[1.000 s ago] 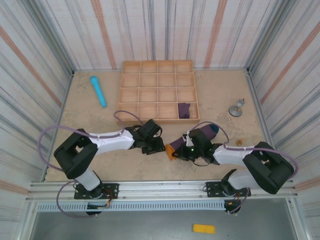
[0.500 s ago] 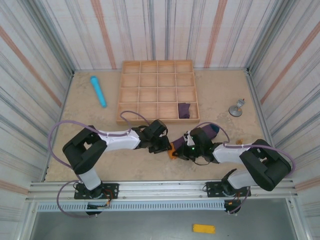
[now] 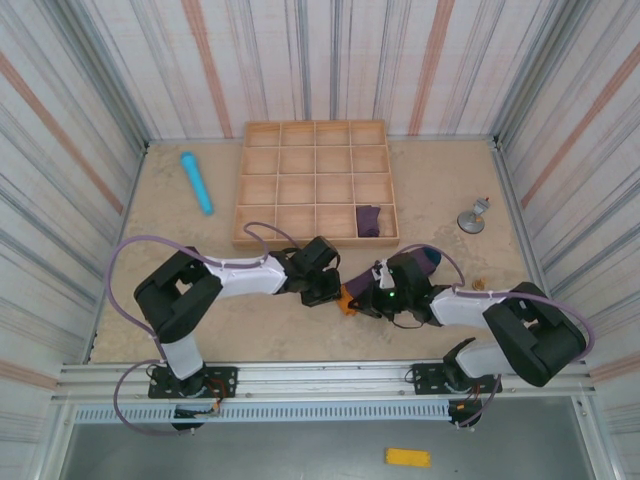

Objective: Roll the socks

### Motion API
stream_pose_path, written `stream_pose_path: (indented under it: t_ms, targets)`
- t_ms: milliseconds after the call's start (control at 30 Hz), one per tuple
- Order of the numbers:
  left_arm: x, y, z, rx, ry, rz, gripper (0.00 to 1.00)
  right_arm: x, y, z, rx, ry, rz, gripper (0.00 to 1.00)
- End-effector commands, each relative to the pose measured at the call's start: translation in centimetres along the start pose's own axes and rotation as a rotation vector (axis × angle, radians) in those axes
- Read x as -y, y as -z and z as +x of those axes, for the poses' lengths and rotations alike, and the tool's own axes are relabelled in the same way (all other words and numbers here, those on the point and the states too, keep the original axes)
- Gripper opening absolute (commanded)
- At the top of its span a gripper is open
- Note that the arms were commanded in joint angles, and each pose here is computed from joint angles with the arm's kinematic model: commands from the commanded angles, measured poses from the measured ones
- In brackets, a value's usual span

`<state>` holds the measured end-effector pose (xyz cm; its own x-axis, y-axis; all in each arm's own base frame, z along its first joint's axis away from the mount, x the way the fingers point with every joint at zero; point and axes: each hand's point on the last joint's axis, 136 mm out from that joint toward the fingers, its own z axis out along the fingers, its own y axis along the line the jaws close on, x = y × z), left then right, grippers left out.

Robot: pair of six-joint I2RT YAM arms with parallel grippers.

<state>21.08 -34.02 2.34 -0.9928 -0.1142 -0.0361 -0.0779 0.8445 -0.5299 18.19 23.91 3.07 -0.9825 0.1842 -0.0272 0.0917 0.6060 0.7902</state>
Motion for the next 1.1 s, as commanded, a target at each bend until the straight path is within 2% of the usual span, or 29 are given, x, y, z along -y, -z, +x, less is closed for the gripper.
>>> stream_pose_path:
  t_ms: [0, 67, 167, 267, 367, 400, 533, 733, 1067]
  targets:
    - [-7.2, -1.2, 2.1, -0.080, 0.085, -0.250, 0.00, -0.4, 0.4, 0.2, -0.022, 0.038, -0.010, 0.05]
    - [-7.1, -1.0, 1.9, -0.078, 0.084, -0.258, 0.00, -0.5, 0.4, 0.3, -0.034, 0.055, -0.004, 0.07]
    - [-7.0, -0.5, 1.7, -0.076, 0.087, -0.275, 0.00, -0.8, 0.4, 0.3, -0.050, 0.080, -0.005, 0.15]
    - [-7.2, -0.1, 1.8, -0.095, 0.107, -0.286, 0.00, -1.7, 0.9, 0.3, -0.054, 0.130, -0.012, 0.39]
    - [-7.8, 0.9, 1.9, -0.099, 0.121, -0.330, 0.00, -2.5, 1.9, 0.2, -0.026, 0.209, 0.017, 0.56]
    - [-7.9, 1.2, 1.9, -0.097, 0.121, -0.338, 0.00, -2.8, 2.3, 0.1, -0.016, 0.240, 0.029, 0.59]
    - [-7.8, 2.0, 1.7, -0.105, 0.140, -0.330, 0.00, -3.7, 3.3, 0.1, 0.024, 0.426, 0.107, 0.65]
    - [-6.5, 1.9, 1.2, -0.131, 0.130, -0.312, 0.00, -4.2, 3.1, 0.8, 0.148, 0.831, 0.285, 0.62]
    - [-6.0, 1.4, 1.2, -0.151, 0.134, -0.260, 0.00, -7.0, 0.9, 3.1, 0.320, 1.401, 0.414, 0.61]
